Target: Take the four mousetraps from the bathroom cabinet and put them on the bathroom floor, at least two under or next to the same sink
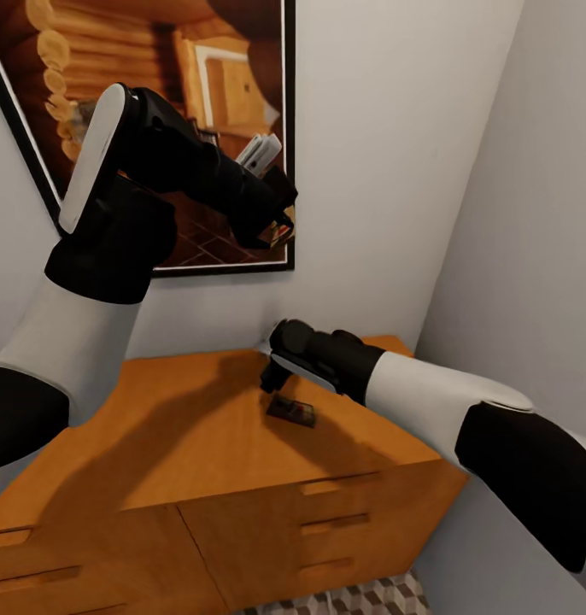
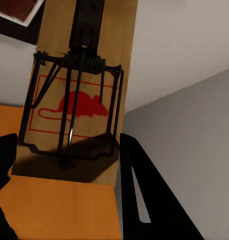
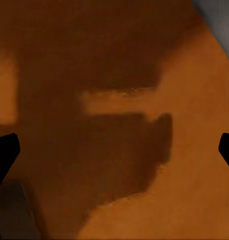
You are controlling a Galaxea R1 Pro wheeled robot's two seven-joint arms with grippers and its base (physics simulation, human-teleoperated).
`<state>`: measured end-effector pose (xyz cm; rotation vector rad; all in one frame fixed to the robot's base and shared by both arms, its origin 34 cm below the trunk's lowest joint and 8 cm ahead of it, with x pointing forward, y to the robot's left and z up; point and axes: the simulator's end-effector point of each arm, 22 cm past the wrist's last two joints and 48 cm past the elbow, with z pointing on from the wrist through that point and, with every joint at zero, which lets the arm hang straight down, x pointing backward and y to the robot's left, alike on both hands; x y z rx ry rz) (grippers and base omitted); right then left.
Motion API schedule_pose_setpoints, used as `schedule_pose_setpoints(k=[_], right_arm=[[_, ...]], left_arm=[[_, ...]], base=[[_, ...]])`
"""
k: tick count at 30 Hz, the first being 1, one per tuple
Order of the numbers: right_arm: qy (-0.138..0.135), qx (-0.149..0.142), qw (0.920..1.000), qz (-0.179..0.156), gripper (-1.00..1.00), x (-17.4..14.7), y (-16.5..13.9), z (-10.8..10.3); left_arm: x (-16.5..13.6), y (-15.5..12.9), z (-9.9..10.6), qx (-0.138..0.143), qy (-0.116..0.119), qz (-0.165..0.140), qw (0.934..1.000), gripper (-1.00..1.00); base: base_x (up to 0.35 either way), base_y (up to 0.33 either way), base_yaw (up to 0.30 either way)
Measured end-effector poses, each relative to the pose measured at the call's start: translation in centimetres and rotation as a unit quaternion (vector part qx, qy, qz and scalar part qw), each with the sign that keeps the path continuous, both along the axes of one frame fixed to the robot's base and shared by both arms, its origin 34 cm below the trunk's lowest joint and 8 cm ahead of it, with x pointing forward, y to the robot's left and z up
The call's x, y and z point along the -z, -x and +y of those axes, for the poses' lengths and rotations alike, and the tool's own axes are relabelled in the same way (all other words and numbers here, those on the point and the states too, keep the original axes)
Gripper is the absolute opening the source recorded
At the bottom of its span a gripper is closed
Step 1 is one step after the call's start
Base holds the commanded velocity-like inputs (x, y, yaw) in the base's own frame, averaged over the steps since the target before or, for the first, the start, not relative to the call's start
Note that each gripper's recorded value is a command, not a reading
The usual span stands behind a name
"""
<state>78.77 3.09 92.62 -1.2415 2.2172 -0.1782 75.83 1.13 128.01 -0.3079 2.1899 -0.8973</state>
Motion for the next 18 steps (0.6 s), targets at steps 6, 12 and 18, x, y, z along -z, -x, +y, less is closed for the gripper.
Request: schedule_pose_setpoints(k=[6, 12, 18], right_arm=[[0.01, -0.036, 0.999, 0.026, 1.0, 1.3, 1.6, 0.8], [-0.018, -0.079, 0.9956, 0.046, 1.0, 0.5, 4.3, 4.0], [-0.028, -0.103, 0.9937, 0.034, 1.0, -1.7, 4.8, 5.6]], left_arm=[[0.1, 0.0, 0.0, 0.0, -0.001, 0.0, 1.0, -1.0], [0.1, 0.0, -0.2, 0.001, 0.0, 0.001, 1.0, -1.0], [0.2, -0.1, -0.2, 0.001, 0.0, 0.002, 1.0, -1.0]], base=[[0.063, 0.0, 0.0], [0.006, 0.0, 0.0], [-0.18, 0.0, 0.0]])
